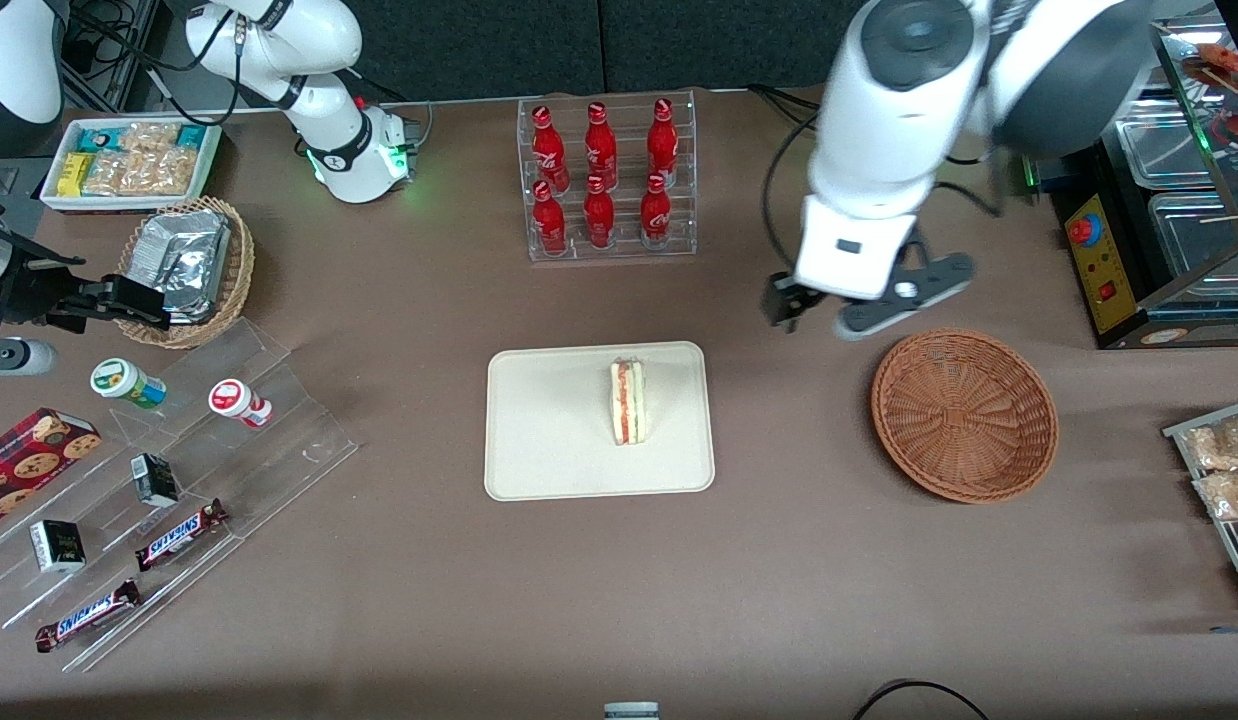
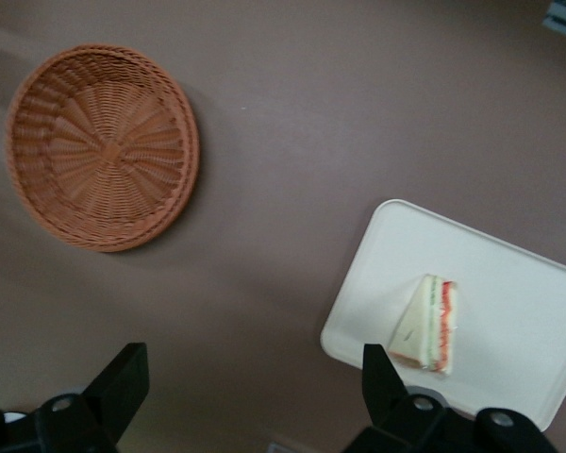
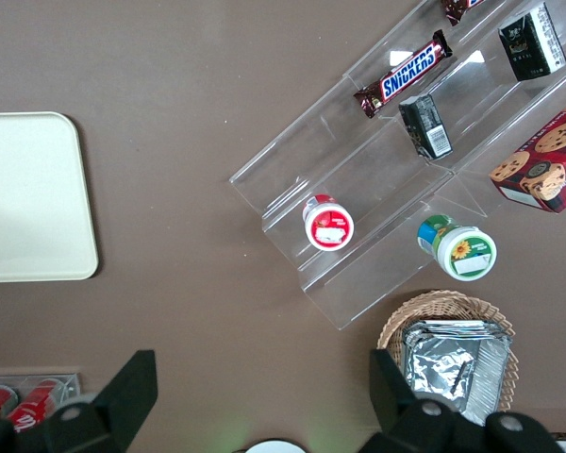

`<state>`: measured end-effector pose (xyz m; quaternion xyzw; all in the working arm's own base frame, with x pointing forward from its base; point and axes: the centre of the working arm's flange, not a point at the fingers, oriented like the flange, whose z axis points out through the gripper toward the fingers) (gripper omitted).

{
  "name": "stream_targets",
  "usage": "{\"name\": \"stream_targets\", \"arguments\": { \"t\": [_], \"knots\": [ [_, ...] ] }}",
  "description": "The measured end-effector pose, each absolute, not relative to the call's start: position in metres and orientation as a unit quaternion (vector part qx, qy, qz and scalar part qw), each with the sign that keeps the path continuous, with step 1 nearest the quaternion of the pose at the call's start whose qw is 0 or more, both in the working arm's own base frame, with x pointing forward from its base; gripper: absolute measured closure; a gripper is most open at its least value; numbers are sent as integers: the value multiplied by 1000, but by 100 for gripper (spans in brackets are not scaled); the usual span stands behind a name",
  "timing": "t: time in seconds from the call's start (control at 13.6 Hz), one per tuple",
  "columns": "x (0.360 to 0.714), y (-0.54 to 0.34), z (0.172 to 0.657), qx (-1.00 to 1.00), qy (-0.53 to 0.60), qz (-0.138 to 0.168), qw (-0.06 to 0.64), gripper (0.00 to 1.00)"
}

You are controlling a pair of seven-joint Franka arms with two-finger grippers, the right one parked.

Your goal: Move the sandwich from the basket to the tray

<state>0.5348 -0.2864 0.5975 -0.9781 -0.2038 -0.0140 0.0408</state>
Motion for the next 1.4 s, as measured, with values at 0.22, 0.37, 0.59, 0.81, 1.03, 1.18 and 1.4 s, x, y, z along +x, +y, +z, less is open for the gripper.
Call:
{"name": "stream_targets", "arguments": {
  "t": [0.22,0.37,0.59,0.81,1.03,1.18,1.4],
  "knots": [
    [540,-227,615,-982,-179,9,52,0],
    [544,-178,629,-986,-158,27,41,0],
    [536,-76,662,-992,-114,46,3,0],
    [517,-9,681,-996,-68,53,-14,0],
    [500,16,674,-997,-39,66,-19,0],
    [494,15,674,-997,-32,68,-20,0],
    [495,1,675,-998,-18,64,-19,0]
  ]
}}
